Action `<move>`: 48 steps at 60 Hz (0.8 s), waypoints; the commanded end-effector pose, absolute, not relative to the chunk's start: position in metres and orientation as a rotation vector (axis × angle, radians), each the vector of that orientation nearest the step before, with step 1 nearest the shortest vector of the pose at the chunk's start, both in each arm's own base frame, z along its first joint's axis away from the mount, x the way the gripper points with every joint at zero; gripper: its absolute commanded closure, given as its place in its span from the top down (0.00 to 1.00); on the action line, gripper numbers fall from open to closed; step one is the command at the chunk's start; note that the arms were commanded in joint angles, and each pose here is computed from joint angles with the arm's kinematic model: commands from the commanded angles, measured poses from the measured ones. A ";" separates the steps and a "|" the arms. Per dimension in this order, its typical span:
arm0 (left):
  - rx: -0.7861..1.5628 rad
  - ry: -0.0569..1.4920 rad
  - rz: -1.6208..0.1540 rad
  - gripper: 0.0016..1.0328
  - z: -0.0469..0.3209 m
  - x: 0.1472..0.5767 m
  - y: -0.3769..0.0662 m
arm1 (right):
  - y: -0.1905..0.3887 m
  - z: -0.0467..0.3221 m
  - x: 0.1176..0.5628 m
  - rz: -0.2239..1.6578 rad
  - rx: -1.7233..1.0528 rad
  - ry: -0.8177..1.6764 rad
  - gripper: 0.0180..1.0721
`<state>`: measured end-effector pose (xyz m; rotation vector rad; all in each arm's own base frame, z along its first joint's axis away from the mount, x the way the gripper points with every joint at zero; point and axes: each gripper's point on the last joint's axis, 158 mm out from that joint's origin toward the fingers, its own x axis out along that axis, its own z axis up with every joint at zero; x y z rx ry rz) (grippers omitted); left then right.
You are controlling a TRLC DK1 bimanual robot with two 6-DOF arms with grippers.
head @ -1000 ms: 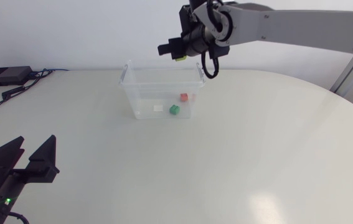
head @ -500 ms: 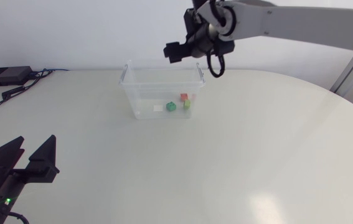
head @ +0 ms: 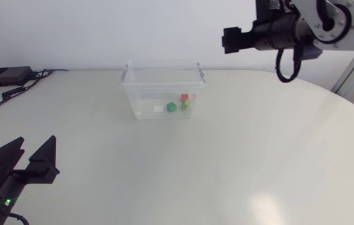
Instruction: Place the duplo bricks in the container
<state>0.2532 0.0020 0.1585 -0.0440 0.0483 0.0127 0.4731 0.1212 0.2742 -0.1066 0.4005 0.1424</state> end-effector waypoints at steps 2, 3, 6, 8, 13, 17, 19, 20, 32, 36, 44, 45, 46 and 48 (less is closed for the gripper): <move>-0.033 0.056 0.012 0.96 0.151 0.253 0.002 | 0.084 0.266 0.457 0.085 -0.130 0.393 0.96; -0.033 0.056 0.012 0.96 0.151 0.253 0.002 | 0.080 0.264 0.455 0.080 -0.133 0.393 0.96; -0.033 0.056 0.012 0.96 0.151 0.253 0.002 | 0.067 0.261 0.447 0.062 -0.136 0.386 0.96; -0.033 0.056 0.012 0.96 0.151 0.253 0.002 | 0.058 0.260 0.441 0.047 -0.139 0.376 0.96; -0.033 0.056 0.012 0.96 0.151 0.253 0.002 | 0.036 0.256 0.426 0.008 -0.151 0.347 0.96; -0.033 0.056 0.012 0.96 0.151 0.253 0.002 | 0.020 0.250 0.415 -0.026 -0.152 0.345 0.96; -0.033 0.056 0.012 0.96 0.151 0.253 0.002 | 0.011 0.249 0.410 -0.042 -0.148 0.339 0.96; -0.033 0.056 0.012 0.96 0.151 0.253 0.002 | 0.007 0.247 0.407 -0.050 -0.147 0.339 0.96; -0.033 0.056 0.012 0.96 0.151 0.253 0.002 | -0.025 0.229 0.373 -0.100 -0.136 0.315 0.96; -0.033 0.056 0.012 0.96 0.151 0.253 0.002 | -0.031 0.221 0.361 -0.115 -0.143 0.303 0.96; -0.033 0.056 0.012 0.96 0.151 0.253 0.002 | -0.038 0.204 0.336 -0.136 -0.153 0.280 0.96; -0.032 0.056 0.012 0.96 0.151 0.253 0.002 | -0.038 0.203 0.334 -0.138 -0.154 0.277 0.96; -0.033 0.056 0.012 0.96 0.151 0.253 0.002 | -0.038 0.201 0.331 -0.139 -0.156 0.274 0.96; -0.033 0.056 0.012 0.96 0.151 0.253 0.002 | -0.039 0.197 0.327 -0.140 -0.160 0.276 0.96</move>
